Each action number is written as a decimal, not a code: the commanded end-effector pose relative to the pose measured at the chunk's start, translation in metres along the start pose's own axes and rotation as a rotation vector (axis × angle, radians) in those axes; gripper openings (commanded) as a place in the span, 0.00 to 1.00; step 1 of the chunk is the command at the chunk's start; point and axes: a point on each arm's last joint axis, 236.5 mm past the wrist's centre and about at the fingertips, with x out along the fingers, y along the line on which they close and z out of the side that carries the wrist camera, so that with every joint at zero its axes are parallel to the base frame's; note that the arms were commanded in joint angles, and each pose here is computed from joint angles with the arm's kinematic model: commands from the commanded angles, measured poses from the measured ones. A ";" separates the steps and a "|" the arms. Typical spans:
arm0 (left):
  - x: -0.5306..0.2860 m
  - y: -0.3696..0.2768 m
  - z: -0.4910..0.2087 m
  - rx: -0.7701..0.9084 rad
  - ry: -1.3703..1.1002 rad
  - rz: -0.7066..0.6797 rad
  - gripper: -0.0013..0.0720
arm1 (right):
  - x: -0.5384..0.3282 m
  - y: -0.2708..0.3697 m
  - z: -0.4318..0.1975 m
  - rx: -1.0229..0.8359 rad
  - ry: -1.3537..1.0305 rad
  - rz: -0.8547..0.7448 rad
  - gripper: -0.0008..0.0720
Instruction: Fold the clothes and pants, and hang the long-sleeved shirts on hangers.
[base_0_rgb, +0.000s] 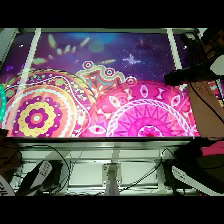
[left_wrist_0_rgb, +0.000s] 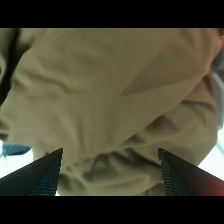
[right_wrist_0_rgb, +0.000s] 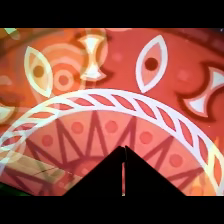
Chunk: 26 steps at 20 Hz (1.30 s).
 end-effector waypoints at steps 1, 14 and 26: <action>0.003 0.006 -0.016 0.033 0.067 0.029 0.99 | 0.000 0.000 0.000 0.000 0.000 0.000 0.03; 0.026 0.019 0.000 0.252 -0.005 0.161 0.97 | 0.000 0.000 0.000 0.000 -0.001 0.000 0.03; 0.054 0.002 -0.013 0.330 0.122 0.153 0.80 | 0.000 0.000 0.000 0.000 -0.001 0.000 0.03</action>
